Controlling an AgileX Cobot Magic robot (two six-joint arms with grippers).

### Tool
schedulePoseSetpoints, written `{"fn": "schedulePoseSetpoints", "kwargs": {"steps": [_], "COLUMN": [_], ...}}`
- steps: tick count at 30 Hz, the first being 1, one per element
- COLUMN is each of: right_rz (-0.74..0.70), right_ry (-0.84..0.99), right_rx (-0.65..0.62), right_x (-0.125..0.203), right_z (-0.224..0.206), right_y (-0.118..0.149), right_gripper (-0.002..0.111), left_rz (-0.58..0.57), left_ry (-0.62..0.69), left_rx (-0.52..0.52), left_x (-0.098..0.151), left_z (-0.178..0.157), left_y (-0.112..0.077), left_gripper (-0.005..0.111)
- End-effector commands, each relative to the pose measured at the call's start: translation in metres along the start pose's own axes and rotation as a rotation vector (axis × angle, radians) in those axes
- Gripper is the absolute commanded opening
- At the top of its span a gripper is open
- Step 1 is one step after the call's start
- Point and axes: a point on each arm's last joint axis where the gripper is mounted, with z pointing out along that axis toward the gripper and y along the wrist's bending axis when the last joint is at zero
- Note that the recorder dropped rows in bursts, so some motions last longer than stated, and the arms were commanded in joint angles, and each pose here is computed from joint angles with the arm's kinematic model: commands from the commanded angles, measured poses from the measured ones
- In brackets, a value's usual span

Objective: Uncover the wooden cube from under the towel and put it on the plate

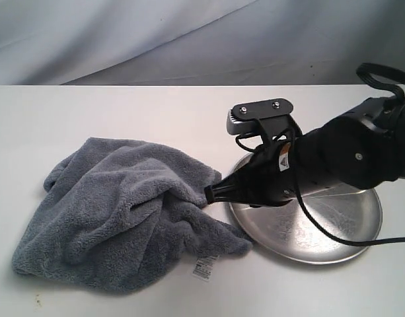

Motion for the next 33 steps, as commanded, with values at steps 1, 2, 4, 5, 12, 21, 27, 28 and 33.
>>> {"fn": "schedulePoseSetpoints", "kwargs": {"steps": [1,2,4,5,12,21,27,28,33], "right_rz": [0.009,0.005,0.007,0.006,0.011,-0.032,-0.051,-0.050,-0.069], "right_ry": [-0.009,-0.005,0.010,0.010,0.035,0.137,0.135,0.135,0.144], "right_rx": [-0.003,-0.002,-0.005,-0.013,-0.150,-0.214,-0.188,-0.185,-0.183], "right_x": [-0.014,-0.017,-0.025,-0.030,-0.055,-0.089,-0.110,-0.112,-0.117], "right_z": [0.007,0.008,0.012,0.013,0.026,0.027,0.014,0.012,0.005], "right_y": [0.002,0.003,0.006,0.008,0.027,0.045,0.049,0.049,0.051], "right_gripper": [0.000,0.000,0.000,0.000,0.000,0.000,0.000,0.000,0.000], "left_rz": [-0.004,-0.004,-0.004,-0.004,-0.004,-0.004,-0.004,-0.004,-0.004], "left_ry": [-0.002,-0.002,-0.002,-0.002,-0.002,-0.002,-0.002,-0.002,-0.002], "left_rx": [0.005,0.005,0.005,0.005,0.005,0.005,0.005,0.005,0.005], "left_x": [0.001,0.001,0.001,0.001,0.001,0.001,0.001,0.001,0.001], "left_z": [0.000,0.000,0.000,0.000,0.000,0.000,0.000,0.000,0.000], "left_y": [0.000,0.000,0.000,0.000,0.000,0.000,0.000,0.000,0.000], "left_gripper": [0.000,0.000,0.000,0.000,0.000,0.000,0.000,0.000,0.000]}}
